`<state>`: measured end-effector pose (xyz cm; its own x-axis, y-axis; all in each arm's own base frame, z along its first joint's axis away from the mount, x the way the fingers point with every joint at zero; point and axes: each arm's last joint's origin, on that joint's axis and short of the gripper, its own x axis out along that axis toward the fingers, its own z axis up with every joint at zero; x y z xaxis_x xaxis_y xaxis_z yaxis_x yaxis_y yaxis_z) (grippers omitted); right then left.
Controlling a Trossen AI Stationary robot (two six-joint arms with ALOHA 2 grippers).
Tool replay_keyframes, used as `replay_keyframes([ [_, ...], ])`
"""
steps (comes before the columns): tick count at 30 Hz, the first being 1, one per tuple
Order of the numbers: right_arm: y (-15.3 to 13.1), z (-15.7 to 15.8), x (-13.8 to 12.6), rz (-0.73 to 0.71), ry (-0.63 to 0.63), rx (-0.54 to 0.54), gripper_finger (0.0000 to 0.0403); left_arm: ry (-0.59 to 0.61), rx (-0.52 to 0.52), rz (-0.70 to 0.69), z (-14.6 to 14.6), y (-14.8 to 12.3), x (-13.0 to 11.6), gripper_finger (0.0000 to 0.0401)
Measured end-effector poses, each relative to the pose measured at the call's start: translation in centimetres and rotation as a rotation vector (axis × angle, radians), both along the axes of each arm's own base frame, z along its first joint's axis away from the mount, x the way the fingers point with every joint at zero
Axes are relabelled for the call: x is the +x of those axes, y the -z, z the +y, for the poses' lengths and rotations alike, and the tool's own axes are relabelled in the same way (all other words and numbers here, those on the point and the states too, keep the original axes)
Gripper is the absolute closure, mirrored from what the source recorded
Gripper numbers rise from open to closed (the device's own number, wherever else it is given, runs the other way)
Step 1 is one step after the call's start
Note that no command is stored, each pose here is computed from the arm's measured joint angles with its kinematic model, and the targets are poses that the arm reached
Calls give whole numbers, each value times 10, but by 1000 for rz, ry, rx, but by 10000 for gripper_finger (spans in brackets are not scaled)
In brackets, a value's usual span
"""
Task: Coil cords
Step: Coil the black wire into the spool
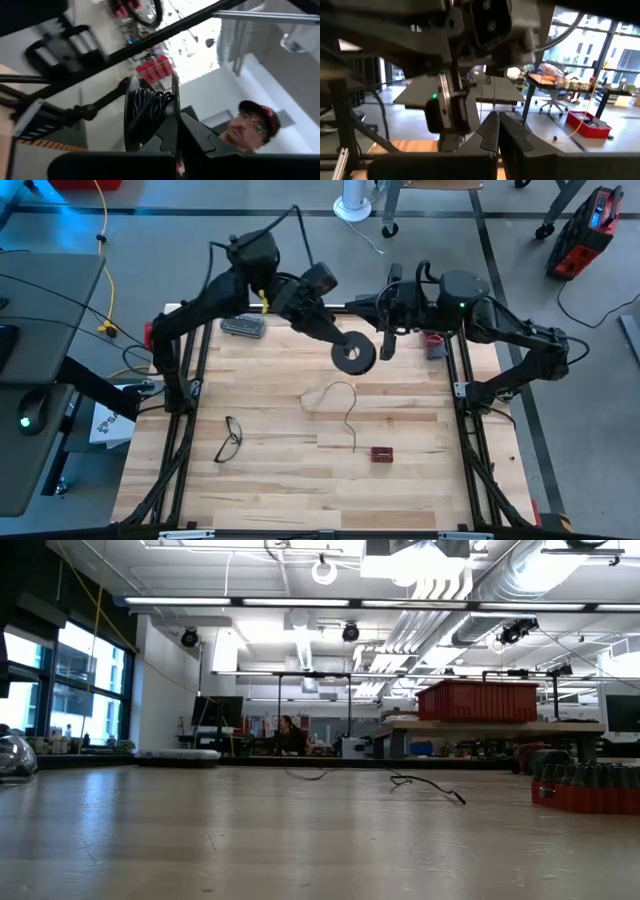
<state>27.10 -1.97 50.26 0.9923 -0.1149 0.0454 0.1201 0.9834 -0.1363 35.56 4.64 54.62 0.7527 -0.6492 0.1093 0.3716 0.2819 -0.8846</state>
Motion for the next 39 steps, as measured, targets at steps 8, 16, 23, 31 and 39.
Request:
replay_keyframes([
  [8, -6, 1, -25, 28, 41, 9, 403, -2, 18, -80, 7, -10, -8, 401],
  [16, -5, 9, -22, 23, -71, 95, 360, -137, 75, -278, 21, -37, -38, 401],
  [23, 13, 14, 18, 46, -74, 145, 239, -208, 122, -426, 30, -55, -60, 401],
  [31, 33, 7, 55, 47, 71, 134, 202, -236, 161, -490, 32, -60, -67, 401],
  [39, 41, 5, 74, 13, 70, 161, 202, -223, 178, -505, 31, -60, -67, 401],
])
